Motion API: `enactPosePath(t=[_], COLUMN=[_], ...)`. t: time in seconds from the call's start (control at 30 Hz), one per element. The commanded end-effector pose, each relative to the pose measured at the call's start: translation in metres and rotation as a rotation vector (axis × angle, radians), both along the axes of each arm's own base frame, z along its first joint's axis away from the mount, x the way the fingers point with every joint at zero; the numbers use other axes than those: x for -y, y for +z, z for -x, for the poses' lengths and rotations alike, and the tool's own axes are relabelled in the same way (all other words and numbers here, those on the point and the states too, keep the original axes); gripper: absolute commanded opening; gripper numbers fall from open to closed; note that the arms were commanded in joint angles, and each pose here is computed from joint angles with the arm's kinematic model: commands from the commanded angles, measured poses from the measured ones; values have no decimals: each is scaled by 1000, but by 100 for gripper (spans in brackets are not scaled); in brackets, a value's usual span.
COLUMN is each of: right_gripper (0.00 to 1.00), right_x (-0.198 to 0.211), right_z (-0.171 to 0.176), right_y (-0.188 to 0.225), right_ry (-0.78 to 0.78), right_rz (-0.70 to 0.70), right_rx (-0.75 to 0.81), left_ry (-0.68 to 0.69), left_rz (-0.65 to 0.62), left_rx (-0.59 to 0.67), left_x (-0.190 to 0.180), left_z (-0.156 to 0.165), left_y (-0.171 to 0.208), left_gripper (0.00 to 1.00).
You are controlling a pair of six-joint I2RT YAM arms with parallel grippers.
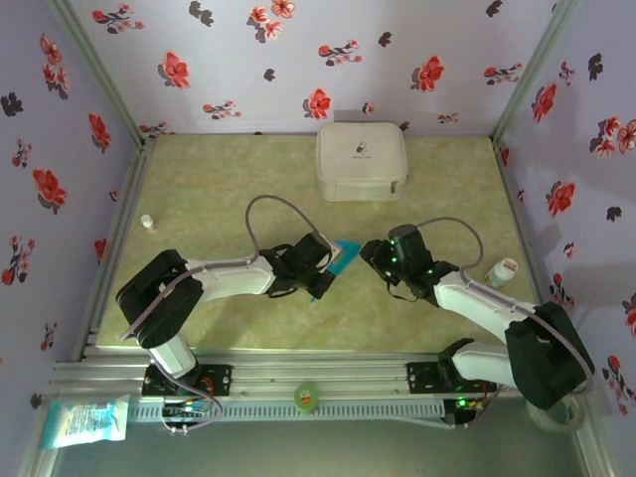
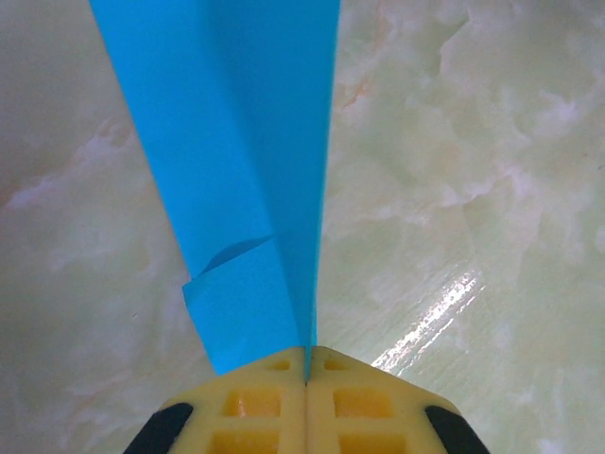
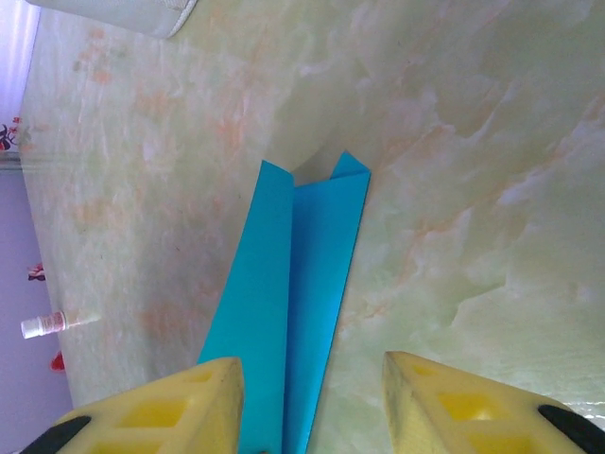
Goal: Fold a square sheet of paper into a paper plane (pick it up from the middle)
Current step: Fold the wing for the fifth time at the center of the table.
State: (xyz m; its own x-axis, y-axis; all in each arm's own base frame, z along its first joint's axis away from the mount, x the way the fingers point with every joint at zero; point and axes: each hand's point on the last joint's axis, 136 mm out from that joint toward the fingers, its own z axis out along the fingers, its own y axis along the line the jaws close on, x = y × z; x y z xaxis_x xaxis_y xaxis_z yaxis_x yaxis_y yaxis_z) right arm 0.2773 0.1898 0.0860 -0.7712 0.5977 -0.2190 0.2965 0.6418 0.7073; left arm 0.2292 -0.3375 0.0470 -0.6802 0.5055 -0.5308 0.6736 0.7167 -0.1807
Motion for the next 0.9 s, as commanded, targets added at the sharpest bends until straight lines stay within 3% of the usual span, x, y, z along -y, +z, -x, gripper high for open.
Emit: enactPosePath(t=[0.0,0.87], right_gripper=[43,42], right_x=[-2,-8], right_z=[0,7], right_y=[-4,-13], right_ry=[11,38], right_rz=[-13,-41], right_rx=[0,-19], left_ry=[-6,-21], left_rz=[45,242], left_rx=[-58,-324], left_x=[5,26], left_z=[5,12], left_y=[-4,-22], left_gripper=[0,0])
